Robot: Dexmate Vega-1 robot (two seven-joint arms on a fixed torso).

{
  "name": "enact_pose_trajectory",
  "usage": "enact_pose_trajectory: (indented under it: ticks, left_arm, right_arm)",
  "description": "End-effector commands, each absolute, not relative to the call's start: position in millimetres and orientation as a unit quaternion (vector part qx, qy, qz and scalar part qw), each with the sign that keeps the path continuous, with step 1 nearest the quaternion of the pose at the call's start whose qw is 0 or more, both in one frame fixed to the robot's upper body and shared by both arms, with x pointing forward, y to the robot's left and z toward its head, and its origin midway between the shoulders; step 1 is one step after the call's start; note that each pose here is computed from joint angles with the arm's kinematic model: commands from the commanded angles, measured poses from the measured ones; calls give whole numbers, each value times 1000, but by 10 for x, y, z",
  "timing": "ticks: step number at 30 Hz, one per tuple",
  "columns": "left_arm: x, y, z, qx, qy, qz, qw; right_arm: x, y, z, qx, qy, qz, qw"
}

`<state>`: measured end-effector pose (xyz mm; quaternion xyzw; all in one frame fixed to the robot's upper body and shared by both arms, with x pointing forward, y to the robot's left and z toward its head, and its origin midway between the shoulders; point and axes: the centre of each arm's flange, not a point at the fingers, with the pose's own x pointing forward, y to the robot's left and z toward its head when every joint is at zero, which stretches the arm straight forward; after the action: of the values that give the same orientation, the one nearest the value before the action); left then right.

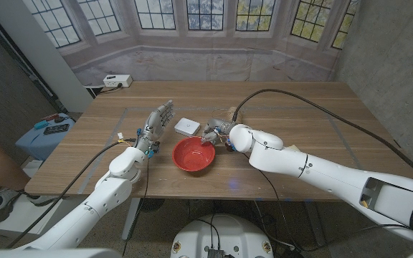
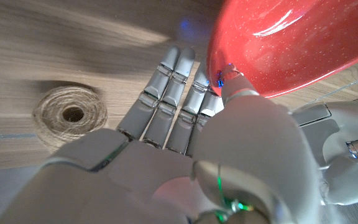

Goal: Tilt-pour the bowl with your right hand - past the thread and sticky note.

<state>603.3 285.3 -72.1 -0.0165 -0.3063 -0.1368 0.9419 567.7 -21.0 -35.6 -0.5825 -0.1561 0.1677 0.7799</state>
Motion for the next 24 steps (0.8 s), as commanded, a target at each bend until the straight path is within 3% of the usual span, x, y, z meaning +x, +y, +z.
enact_pose_trajectory:
  ticks: [1, 24]
  left_arm:
    - [6058, 2830, -694, -16, -306, -139, 942]
    - [6103, 2762, -653, -17, -304, -143, 942]
  right_arm:
    - [5636, -253, -321, -575, -170, 156, 785]
    - [5535, -362, -161, -567, -193, 151, 787]
